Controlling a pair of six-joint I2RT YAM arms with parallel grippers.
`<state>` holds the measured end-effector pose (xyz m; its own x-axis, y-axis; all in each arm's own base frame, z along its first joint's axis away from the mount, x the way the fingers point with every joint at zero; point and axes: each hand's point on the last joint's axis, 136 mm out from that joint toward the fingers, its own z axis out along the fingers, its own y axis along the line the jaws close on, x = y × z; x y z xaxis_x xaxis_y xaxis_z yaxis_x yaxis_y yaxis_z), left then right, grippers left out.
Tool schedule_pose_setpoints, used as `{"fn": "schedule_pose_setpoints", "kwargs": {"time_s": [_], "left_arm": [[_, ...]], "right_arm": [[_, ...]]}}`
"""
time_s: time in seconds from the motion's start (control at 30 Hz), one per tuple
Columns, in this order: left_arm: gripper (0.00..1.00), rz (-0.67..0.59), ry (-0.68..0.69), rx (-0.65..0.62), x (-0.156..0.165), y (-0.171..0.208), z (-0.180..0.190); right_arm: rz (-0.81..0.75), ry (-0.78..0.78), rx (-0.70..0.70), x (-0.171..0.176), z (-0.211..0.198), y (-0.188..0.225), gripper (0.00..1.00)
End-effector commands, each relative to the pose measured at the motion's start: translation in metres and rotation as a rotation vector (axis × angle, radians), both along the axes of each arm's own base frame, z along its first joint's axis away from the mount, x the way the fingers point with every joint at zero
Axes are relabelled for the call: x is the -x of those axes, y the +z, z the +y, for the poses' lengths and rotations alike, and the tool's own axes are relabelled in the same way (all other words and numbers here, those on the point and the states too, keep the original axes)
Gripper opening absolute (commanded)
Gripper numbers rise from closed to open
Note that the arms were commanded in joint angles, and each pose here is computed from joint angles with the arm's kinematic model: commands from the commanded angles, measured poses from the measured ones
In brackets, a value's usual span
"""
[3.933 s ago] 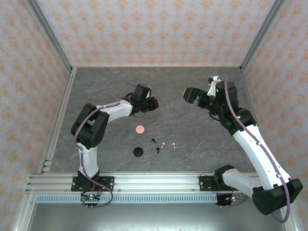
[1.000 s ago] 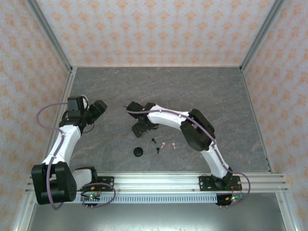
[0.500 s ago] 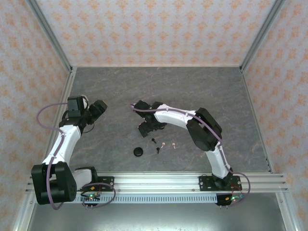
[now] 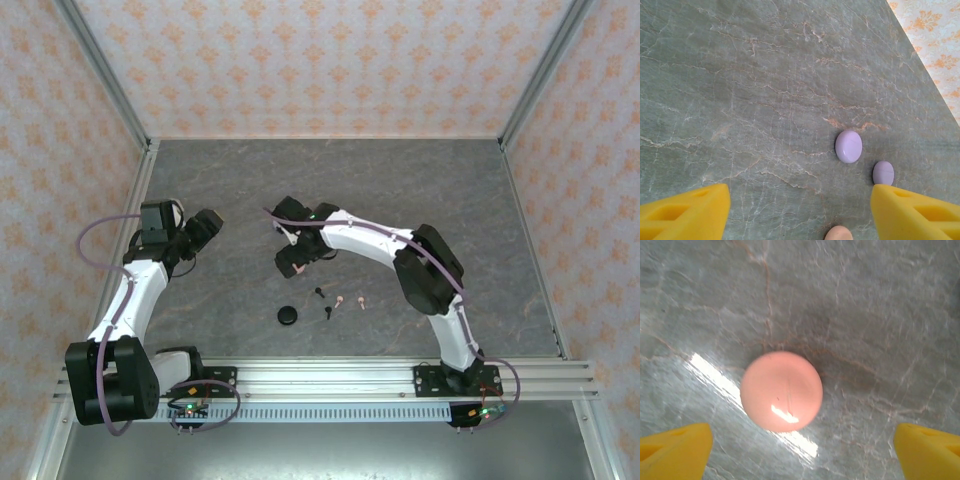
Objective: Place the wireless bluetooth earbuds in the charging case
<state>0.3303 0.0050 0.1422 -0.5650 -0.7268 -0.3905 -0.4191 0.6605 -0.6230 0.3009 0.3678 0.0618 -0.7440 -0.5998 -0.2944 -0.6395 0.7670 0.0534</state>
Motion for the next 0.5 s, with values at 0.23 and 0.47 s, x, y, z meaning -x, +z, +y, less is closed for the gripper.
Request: {"fn": "schedule_pose_setpoints", "kwargs": {"time_s": [0.23, 0.47], "left_arm": [[0.74, 0.0, -0.01, -0.005, 0.006, 0.003, -0.001], [0.75, 0.0, -0.01, -0.003, 0.006, 0.002, -0.001]], "right_arm": [[0.04, 0.028, 0.039, 0.001, 0.013, -0.029, 0.84], [0.043, 0.015, 0.065, 0.001, 0.014, -0.041, 0.73]]}}
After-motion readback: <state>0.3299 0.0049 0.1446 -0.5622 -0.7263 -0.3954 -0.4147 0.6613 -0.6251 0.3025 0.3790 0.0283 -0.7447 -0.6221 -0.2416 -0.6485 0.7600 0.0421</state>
